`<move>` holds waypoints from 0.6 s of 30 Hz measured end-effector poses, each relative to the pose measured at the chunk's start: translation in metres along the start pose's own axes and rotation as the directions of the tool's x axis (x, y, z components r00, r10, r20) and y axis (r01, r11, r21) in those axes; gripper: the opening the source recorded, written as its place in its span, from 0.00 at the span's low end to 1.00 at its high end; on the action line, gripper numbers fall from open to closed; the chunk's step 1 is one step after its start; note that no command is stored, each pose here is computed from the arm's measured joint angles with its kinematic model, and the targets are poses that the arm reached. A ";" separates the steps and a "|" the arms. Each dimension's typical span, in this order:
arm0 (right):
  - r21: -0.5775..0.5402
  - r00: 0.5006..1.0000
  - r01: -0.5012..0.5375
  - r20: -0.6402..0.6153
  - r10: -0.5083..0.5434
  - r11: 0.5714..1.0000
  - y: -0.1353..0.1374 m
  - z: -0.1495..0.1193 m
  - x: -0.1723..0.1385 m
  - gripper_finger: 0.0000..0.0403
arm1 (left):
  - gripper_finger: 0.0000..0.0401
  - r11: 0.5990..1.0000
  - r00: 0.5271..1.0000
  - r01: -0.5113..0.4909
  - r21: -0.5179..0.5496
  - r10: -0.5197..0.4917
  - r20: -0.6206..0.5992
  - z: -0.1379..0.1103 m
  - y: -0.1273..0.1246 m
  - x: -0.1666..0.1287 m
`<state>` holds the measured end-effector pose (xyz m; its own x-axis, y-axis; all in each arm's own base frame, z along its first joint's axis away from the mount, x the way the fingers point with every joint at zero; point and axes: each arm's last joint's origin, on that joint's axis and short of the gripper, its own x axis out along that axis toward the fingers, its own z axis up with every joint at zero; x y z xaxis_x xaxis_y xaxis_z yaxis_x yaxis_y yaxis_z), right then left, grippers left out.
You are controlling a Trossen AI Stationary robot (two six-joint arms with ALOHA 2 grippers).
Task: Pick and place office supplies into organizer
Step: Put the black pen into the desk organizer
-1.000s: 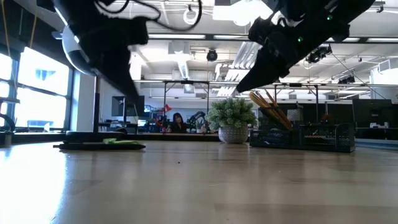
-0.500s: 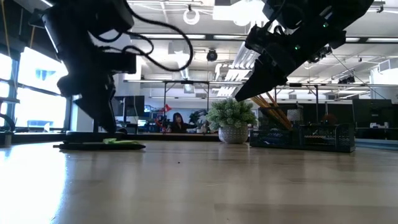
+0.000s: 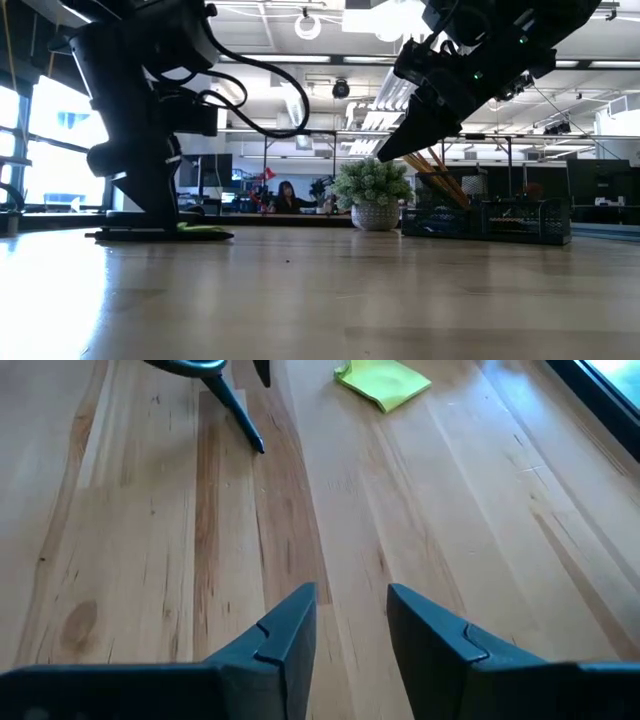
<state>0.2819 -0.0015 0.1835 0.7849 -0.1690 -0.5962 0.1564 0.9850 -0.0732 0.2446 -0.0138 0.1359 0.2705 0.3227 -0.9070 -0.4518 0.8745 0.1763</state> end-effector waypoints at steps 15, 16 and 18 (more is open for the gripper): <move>0.000 1.000 -0.001 0.002 0.001 1.000 0.000 0.000 0.000 0.29 | 0.31 0.999 0.998 0.018 -0.036 -0.020 -0.058 0.002 0.000 0.016; 0.000 1.000 -0.001 0.002 0.001 1.000 0.000 0.000 0.000 0.29 | 0.31 0.999 0.998 0.018 -0.041 -0.021 -0.058 0.003 0.001 0.017; 0.000 1.000 -0.001 0.002 0.001 1.000 0.000 0.000 0.000 0.29 | 0.30 0.999 0.998 0.025 -0.043 -0.027 -0.056 0.004 0.002 0.018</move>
<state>0.2820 -0.0015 0.1837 0.7861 -0.1682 -0.5947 0.1558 0.9851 -0.0727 0.2514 -0.0047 0.1217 0.2351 0.2782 -0.9313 -0.4810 0.8659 0.1372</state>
